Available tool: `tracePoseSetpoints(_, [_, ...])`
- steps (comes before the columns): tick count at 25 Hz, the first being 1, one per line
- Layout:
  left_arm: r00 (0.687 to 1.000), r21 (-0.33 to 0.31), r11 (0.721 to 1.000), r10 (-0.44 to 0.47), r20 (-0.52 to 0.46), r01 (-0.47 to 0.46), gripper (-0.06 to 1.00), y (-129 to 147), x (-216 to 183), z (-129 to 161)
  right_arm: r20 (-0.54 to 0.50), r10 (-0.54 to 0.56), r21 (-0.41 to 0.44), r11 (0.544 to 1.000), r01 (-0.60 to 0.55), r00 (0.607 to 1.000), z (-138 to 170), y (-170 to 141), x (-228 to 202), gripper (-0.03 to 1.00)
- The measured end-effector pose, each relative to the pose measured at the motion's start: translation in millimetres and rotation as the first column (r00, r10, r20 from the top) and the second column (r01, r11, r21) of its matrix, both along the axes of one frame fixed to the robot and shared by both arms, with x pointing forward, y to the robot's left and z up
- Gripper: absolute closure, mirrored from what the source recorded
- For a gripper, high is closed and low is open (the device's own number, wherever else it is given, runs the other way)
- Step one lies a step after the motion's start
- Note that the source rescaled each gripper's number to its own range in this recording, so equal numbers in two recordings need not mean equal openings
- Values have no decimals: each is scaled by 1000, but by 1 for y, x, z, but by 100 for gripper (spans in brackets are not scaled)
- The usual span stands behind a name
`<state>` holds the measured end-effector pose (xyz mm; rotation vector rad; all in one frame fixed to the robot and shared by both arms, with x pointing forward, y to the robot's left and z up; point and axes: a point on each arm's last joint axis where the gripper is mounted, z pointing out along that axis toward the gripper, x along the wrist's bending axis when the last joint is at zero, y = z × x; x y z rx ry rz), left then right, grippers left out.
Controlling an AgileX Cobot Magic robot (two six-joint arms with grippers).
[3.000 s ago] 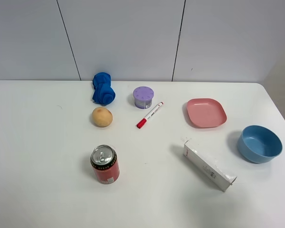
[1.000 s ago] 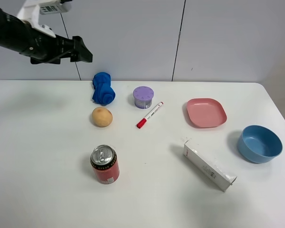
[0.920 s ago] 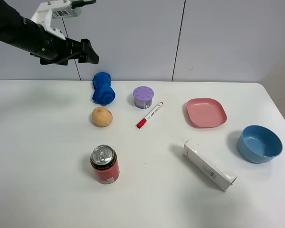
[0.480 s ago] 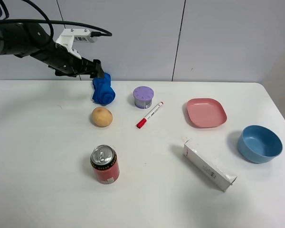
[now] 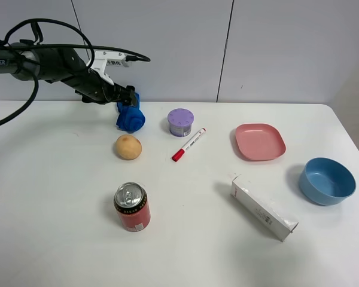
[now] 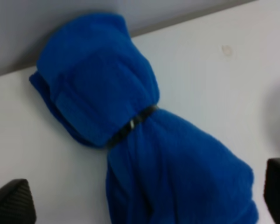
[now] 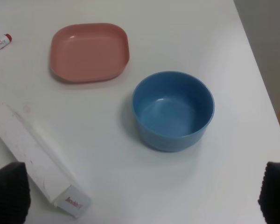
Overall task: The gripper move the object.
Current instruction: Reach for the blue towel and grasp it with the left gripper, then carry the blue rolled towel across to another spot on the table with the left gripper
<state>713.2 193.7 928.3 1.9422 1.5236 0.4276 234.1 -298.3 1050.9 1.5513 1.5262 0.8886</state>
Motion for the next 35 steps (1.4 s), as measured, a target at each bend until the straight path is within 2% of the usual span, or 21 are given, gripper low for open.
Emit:
tracePoseSetpoints(12, [997, 14, 1000, 13, -71, -12, -6, -2, 5, -51, 0, 0, 0, 1000, 0, 1000, 0, 0, 0, -3])
tracePoseSetpoints(14, [997, 10, 1000, 14, -70, -14, 0, -5, 5, -53, 0, 0, 0, 1000, 0, 1000, 0, 0, 0, -3])
tracePoseSetpoints(15, [997, 1, 1000, 16, -71, -16, 6, -7, 4, -53, 0, 0, 0, 1000, 0, 1000, 0, 0, 0, -3])
tracePoseSetpoints(16, [997, -12, 1000, 23, -74, -24, 18, -8, 4, -53, 0, 0, 0, 1000, 0, 1000, 0, 0, 0, -3])
tracePoseSetpoints(18, [995, -47, 998, 36, -90, -40, 52, -13, 3, -53, 0, 0, 0, 1000, 0, 1000, 0, 0, 0, -3])
tracePoseSetpoints(19, [994, -68, 996, 45, -101, -52, 76, -15, 2, -52, 0, 0, 0, 1000, 0, 1000, 0, 0, 0, -3])
tracePoseSetpoints(20, [993, -79, 995, 46, -108, -55, 91, -16, 2, -52, 0, 0, 0, 1000, 0, 1000, 0, 0, 0, -3])
tracePoseSetpoints(21, [992, -87, 995, 46, -115, -56, 94, -17, 2, -52, 0, 0, 0, 1000, 0, 1000, 0, 0, 0, -3])
tracePoseSetpoints(25, [992, -91, 995, 29, -121, -40, 93, -18, 1, -49, 0, 0, 0, 1000, 0, 1000, 0, 0, 0, -3])
tracePoseSetpoints(29, [993, -101, 995, 3, -119, -15, 93, -20, -3, -30, 0, 0, 0, 1000, 0, 1000, 0, 0, 0, -3])
tracePoseSetpoints(35, [1000, -135, 991, -22, 4, 22, 93, -23, -12, 44, 0, 0, 0, 1000, 0, 1000, 0, 0, 0, -3])
